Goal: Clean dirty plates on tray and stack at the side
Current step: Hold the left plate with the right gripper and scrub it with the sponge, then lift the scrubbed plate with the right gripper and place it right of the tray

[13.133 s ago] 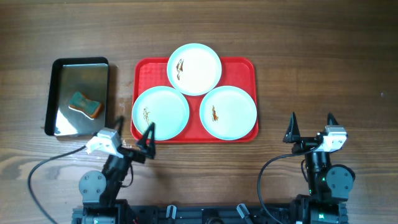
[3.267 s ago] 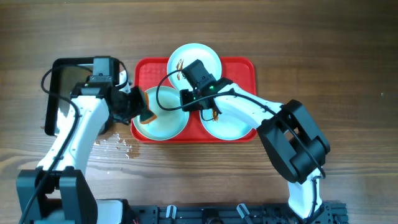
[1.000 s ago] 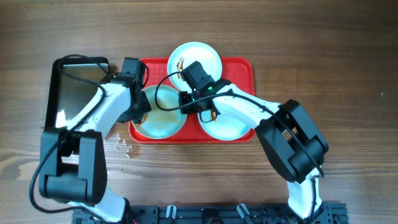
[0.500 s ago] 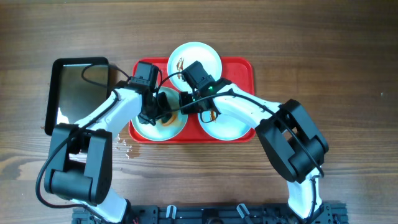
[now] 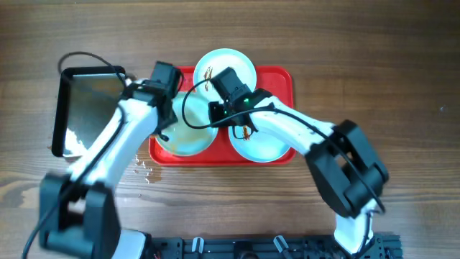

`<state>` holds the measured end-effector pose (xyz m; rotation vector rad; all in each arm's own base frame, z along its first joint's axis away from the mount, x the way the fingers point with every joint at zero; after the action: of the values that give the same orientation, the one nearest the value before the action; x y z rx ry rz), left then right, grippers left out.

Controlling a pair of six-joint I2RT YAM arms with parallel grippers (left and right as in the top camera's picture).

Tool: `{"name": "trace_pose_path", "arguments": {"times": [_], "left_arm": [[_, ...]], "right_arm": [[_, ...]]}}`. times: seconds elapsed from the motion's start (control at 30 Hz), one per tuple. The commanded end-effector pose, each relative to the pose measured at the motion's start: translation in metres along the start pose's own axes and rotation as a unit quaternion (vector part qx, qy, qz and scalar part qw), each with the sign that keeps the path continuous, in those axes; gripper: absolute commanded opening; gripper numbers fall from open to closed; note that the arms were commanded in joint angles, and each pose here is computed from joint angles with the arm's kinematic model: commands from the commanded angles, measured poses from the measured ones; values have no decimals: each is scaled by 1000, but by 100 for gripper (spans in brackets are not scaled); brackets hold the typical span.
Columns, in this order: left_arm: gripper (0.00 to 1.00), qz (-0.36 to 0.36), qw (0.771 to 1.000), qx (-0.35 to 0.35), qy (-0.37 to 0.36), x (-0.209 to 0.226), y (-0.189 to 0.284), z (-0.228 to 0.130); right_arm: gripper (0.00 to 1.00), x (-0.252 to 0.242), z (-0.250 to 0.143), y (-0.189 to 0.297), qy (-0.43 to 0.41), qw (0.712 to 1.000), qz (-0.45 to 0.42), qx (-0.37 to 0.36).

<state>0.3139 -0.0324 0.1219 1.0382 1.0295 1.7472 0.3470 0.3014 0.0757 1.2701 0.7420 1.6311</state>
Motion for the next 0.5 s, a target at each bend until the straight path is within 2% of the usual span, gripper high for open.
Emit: {"name": "trace_pose_path", "arguments": {"times": [0.0, 0.07, 0.13, 0.33, 0.43, 0.47], "left_arm": [[4, -120, 989, -72, 52, -2, 62, 19], [4, -180, 980, -72, 50, -13, 76, 18], [4, -203, 976, -65, 46, -21, 76, 18], [4, -198, 978, -57, 44, -23, 70, 17], [4, -169, 983, -54, 44, -20, 60, 18], [4, -158, 985, -47, 42, -21, 52, 18]], "right_arm": [[4, 17, 36, 62, 38, 994, 3, -107], [4, 18, 48, 86, 54, 987, -13, -152], [4, 13, 58, 110, 68, 977, -46, -198], [4, -19, 73, 125, 120, 935, -202, -267], [4, 1, 71, 117, 168, 922, -203, -283], [4, 5, 70, 113, 203, 903, -238, -295]]}}
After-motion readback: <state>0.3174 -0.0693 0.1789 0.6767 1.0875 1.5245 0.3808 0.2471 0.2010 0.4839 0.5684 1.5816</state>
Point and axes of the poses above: each gripper's point midway between its finger pads, its own y axis back along the fingers, its own x axis along the line the jaws close on, z = x × y, the point moved 4 cm from there along y, back along the fingers, and after that the axes turned 12 degrees about -y, right-handed, at the moved point
